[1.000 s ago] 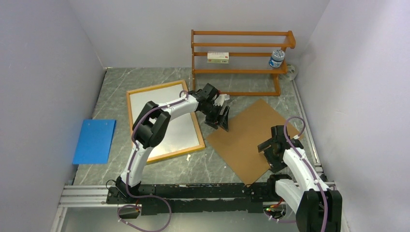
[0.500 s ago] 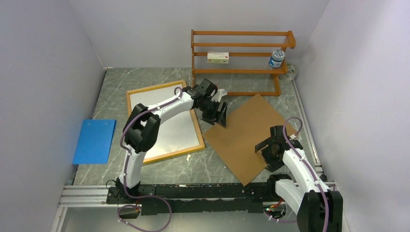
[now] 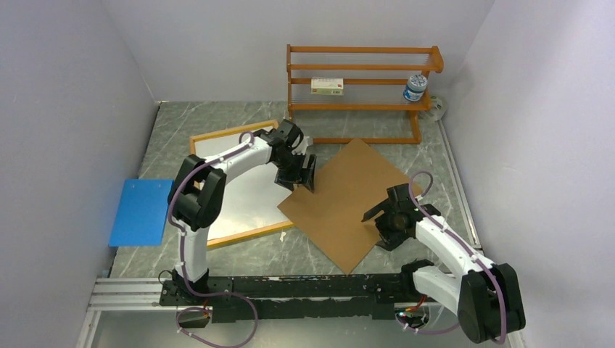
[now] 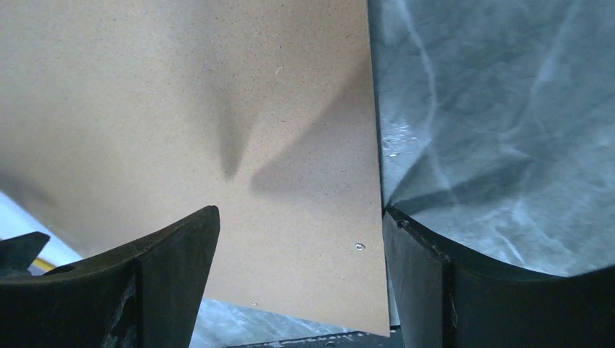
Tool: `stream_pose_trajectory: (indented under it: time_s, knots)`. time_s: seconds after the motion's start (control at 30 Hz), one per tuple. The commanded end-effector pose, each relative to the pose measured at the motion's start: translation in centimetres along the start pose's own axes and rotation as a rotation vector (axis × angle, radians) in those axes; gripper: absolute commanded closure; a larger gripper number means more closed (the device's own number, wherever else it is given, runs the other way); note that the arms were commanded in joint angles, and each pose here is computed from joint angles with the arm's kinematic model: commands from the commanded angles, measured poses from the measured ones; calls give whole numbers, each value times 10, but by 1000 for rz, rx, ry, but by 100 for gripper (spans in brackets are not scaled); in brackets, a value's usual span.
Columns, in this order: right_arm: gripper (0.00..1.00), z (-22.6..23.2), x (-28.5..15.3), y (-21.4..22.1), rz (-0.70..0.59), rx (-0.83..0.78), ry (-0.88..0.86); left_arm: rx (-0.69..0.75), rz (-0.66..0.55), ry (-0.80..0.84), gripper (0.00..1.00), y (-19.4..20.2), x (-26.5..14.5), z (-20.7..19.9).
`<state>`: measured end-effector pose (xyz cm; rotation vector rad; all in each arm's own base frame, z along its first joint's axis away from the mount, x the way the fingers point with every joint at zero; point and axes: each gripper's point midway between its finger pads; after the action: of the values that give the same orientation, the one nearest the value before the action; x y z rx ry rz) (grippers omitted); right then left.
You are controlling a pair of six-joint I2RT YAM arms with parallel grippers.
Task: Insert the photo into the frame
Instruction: Move the photo frame item to the center of the board, then turn over the photo frame item at the center of the board.
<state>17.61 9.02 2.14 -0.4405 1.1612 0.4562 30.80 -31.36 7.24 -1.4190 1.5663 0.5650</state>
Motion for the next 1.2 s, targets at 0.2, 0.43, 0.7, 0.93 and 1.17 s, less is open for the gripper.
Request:
stream_pose_trajectory:
  time_s: [0.2,0.43,0.7,0.93,1.17]
  knots:
    - [14,9,8,-4,-23,32,-21,-82,-56,-110,6,-4,-46,49]
    - [14,4,10,-2,-20,10,-17,-96,36,1,12,17,-36,49]
    - [14,3,10,1,-14,9,-43,-137,85,98,26,29,-26,37]
    - [14,7,12,4,5,-2,-58,-179,112,68,19,34,-17,45]
    - [14,8,12,5,9,-11,-70,-195,167,172,22,41,-10,32]
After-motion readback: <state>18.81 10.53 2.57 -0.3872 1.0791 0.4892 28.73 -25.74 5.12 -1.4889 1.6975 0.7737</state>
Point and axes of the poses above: each gripper's point midway between its finger pads, its own x axis out along the fingers, its own z axis along the line the jaws close on, y = z × x, and after that the axes turned 2 degrees about -x, right-handed
